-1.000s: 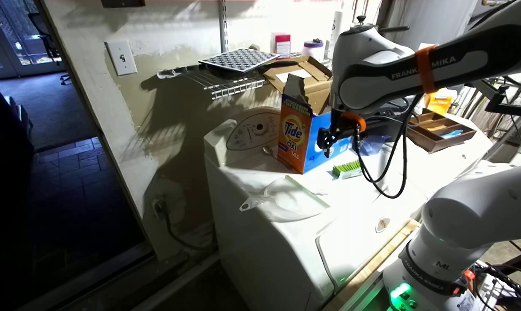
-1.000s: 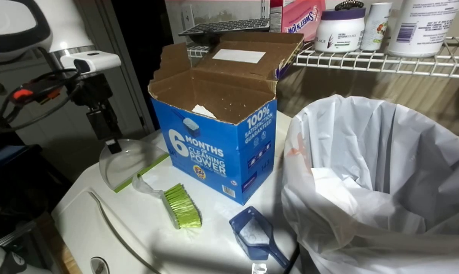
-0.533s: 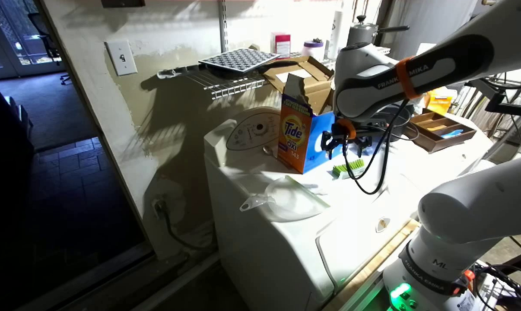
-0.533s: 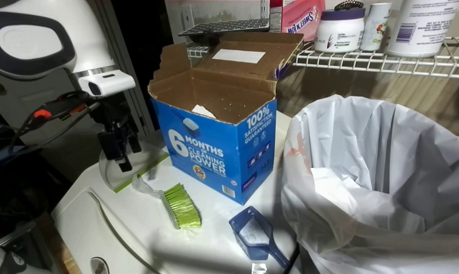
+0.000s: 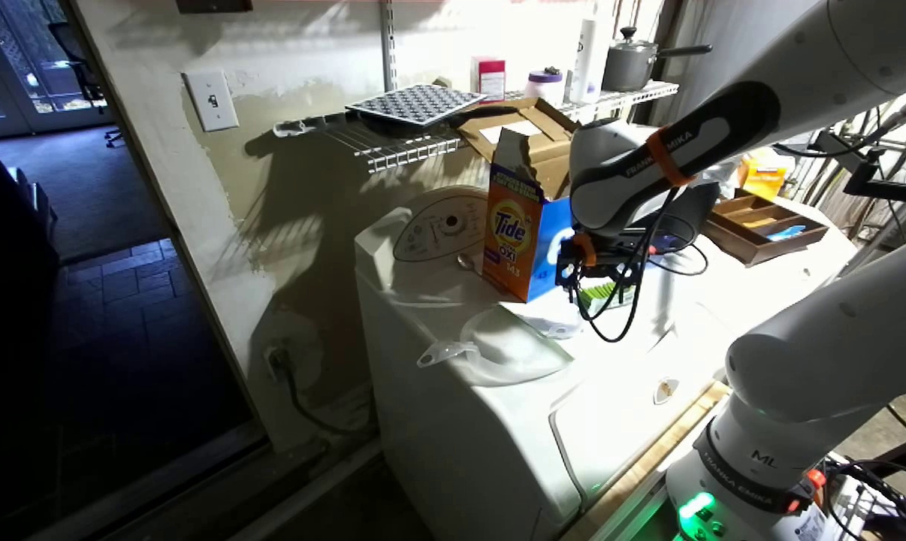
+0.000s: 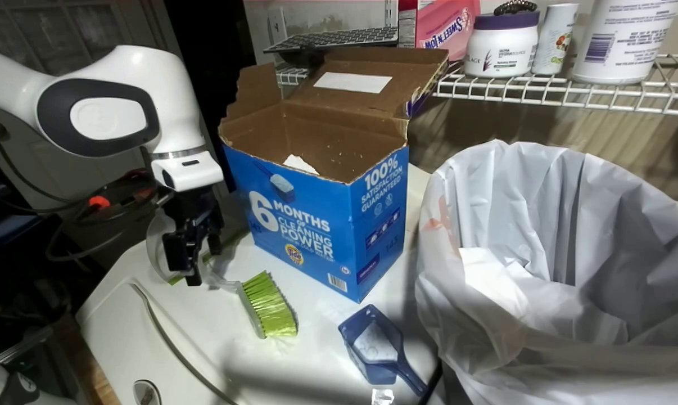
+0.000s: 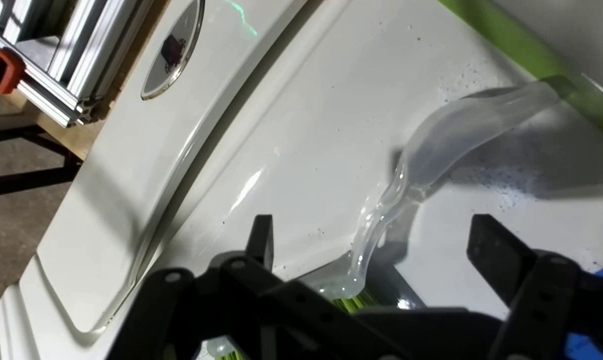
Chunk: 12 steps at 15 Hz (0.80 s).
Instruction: Hang the small brush on the top rack
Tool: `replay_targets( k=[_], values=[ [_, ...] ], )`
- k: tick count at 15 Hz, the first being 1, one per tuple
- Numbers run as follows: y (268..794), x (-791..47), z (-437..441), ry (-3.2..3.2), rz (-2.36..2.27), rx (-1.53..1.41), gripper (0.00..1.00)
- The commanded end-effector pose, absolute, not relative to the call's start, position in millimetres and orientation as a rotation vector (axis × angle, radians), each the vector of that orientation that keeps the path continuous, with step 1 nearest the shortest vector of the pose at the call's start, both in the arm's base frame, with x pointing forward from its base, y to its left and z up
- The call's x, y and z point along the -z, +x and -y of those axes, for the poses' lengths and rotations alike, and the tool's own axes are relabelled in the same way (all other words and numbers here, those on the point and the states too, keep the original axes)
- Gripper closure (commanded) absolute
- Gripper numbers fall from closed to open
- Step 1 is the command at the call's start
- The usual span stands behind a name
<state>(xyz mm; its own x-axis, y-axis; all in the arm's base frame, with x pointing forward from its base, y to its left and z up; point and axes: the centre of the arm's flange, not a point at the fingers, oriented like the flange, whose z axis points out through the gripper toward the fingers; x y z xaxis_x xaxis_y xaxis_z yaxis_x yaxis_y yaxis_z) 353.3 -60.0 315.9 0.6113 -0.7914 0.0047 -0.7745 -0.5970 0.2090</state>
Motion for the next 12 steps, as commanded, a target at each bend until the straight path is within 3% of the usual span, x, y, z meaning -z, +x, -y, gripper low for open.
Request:
replay_targets(
  k=[1, 12],
  values=[
    [353.7, -313.1, 60.4, 2.643, 1.306, 0.137, 0.0],
    [352.7, -289.9, 80.4, 2.722, 1.351, 0.024, 0.0]
  ],
)
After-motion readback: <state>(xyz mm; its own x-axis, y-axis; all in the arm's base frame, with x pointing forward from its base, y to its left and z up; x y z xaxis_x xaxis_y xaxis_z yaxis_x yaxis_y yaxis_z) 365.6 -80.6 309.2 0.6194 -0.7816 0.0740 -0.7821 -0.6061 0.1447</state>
